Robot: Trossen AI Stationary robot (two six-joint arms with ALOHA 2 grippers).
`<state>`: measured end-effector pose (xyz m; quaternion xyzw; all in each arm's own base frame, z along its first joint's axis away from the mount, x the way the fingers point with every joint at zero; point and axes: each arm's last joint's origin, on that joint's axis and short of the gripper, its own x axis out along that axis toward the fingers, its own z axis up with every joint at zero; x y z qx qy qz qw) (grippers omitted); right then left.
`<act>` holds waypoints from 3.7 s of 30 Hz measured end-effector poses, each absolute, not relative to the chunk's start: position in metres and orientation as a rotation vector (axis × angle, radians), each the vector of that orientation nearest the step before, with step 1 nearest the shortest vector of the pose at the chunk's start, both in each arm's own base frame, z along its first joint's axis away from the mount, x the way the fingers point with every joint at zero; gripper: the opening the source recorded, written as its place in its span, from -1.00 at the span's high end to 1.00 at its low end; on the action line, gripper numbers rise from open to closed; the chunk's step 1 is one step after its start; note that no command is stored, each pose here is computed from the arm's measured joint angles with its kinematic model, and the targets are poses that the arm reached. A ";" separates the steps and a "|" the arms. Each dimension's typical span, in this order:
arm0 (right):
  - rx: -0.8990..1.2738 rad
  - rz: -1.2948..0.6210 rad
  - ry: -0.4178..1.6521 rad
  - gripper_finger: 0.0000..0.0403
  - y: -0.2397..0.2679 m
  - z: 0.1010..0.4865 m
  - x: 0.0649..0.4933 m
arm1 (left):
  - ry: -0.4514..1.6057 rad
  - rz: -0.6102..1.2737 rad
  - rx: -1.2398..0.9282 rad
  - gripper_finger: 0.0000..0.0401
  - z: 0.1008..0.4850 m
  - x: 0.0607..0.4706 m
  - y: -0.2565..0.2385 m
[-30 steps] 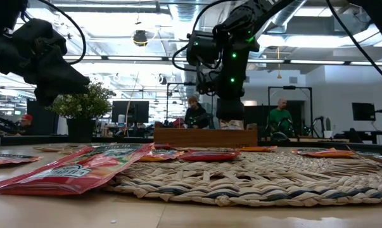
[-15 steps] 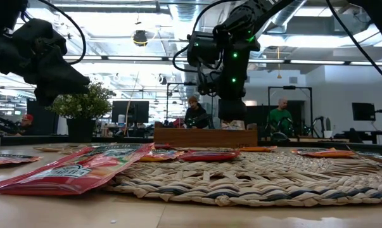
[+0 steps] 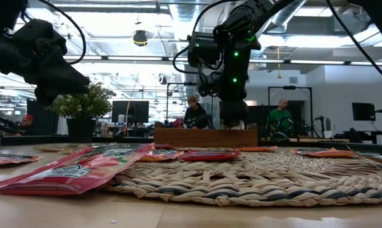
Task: Pick & Place Tea
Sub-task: Put the brown tea bag into the right section of the wooden organizer
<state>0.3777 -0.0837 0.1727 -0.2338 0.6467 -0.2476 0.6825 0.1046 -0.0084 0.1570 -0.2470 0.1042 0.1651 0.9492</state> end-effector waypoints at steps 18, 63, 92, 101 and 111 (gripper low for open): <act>-0.529 -0.557 1.452 0.74 -0.084 0.173 0.378 | 0.212 0.339 -0.501 0.41 0.157 0.105 -0.008; -0.577 -0.511 1.502 0.69 -0.075 0.172 0.375 | 0.209 0.345 -0.500 0.41 0.157 0.104 -0.008; -0.728 -0.630 1.486 -0.16 -0.056 0.195 0.381 | 0.209 0.345 -0.501 0.41 0.157 0.104 -0.008; -0.594 -0.572 1.458 -0.19 -0.028 0.260 0.361 | 0.211 0.345 -0.501 0.41 0.157 0.104 -0.008; -0.238 -0.395 1.462 -0.19 -0.003 0.314 0.308 | 0.213 0.343 -0.500 0.41 0.157 0.105 -0.008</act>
